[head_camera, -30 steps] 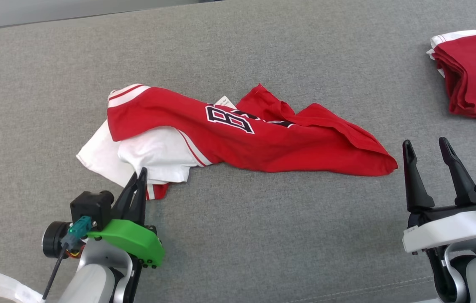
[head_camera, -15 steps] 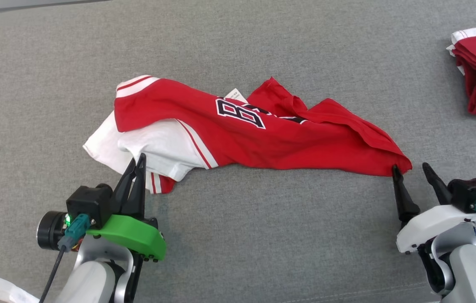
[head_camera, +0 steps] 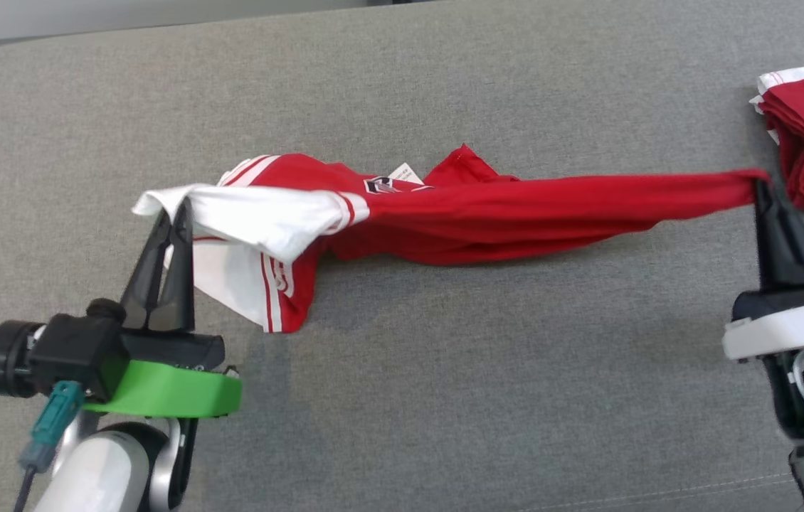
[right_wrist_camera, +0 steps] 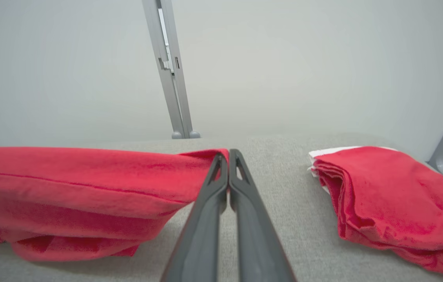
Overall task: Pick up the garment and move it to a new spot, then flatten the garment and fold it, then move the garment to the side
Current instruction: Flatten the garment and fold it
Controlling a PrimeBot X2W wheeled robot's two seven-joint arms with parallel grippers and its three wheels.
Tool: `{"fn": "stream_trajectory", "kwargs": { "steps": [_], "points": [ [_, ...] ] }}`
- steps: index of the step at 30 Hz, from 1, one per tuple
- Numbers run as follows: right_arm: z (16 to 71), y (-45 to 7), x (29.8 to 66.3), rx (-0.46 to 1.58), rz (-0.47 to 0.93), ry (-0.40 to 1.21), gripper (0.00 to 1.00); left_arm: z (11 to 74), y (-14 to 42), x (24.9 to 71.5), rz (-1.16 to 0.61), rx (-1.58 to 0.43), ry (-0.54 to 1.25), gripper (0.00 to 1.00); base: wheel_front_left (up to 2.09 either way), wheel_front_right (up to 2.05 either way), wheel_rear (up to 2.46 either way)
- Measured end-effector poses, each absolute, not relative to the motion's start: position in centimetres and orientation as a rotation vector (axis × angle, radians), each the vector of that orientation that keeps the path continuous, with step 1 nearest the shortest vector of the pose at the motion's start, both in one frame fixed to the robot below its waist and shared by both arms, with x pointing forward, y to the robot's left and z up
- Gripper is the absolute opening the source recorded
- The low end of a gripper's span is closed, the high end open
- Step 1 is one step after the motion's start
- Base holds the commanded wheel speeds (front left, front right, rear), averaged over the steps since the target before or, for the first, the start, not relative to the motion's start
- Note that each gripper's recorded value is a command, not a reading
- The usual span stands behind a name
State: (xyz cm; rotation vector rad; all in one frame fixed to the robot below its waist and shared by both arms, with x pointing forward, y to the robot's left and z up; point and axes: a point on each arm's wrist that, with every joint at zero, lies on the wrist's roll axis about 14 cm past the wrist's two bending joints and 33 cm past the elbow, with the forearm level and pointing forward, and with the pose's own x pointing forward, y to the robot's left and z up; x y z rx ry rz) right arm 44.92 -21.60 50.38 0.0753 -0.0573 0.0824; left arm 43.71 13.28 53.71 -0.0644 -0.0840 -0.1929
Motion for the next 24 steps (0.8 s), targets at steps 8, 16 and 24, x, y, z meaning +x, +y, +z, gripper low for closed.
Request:
{"fn": "stream_trajectory", "kwargs": {
  "steps": [8,16,24],
  "points": [
    [67.9,-23.1,43.5,-0.119,0.066,-0.507,0.00,67.9,13.2,42.5,-0.231,0.031,-0.508,0.00,0.00,0.00,0.00],
    [80.5,-24.0,39.5,-0.224,0.029,-0.791,0.00,81.0,13.2,38.5,-0.243,0.117,-0.873,0.00,0.00,0.00,0.00],
    [81.9,-25.0,42.6,-0.180,0.051,-0.756,0.00,83.7,11.9,41.2,-0.297,0.095,-0.873,0.00,0.00,0.00,0.00]
  ]
}}
